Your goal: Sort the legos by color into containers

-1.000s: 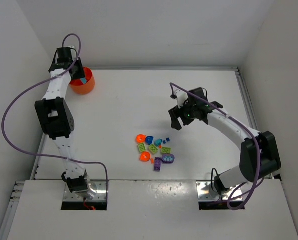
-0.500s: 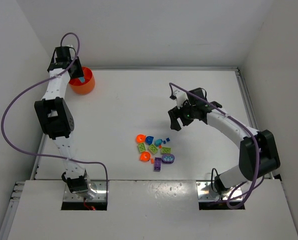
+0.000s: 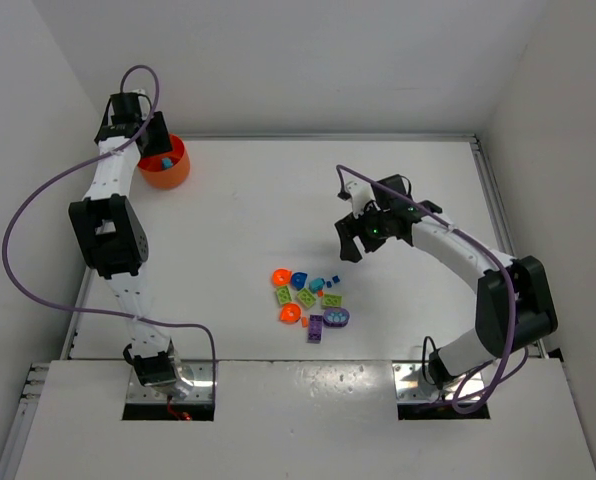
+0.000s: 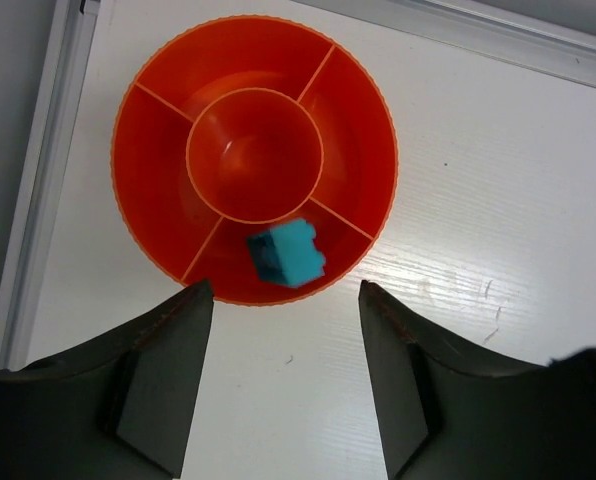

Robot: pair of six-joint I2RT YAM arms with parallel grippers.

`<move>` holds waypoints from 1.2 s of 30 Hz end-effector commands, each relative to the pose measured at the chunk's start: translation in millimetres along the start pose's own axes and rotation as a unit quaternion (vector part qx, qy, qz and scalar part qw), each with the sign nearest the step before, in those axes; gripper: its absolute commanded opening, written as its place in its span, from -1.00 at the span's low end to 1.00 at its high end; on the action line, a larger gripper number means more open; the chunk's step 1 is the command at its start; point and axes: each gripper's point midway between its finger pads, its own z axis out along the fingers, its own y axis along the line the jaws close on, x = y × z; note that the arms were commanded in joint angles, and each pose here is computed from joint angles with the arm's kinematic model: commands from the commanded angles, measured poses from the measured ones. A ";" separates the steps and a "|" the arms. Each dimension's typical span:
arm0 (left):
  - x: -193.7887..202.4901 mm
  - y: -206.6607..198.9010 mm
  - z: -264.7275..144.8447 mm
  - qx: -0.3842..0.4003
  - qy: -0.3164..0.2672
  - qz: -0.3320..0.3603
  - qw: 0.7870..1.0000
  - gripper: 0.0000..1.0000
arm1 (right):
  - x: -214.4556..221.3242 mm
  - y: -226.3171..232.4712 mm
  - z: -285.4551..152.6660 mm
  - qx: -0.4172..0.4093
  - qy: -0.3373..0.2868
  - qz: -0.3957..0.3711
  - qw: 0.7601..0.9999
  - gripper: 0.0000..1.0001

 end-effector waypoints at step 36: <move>99.5 -150.2 -267.8 0.492 -0.034 0.096 0.865 0.38 | 19.6 86.1 46.5 -0.197 -0.043 -0.413 0.888 0.17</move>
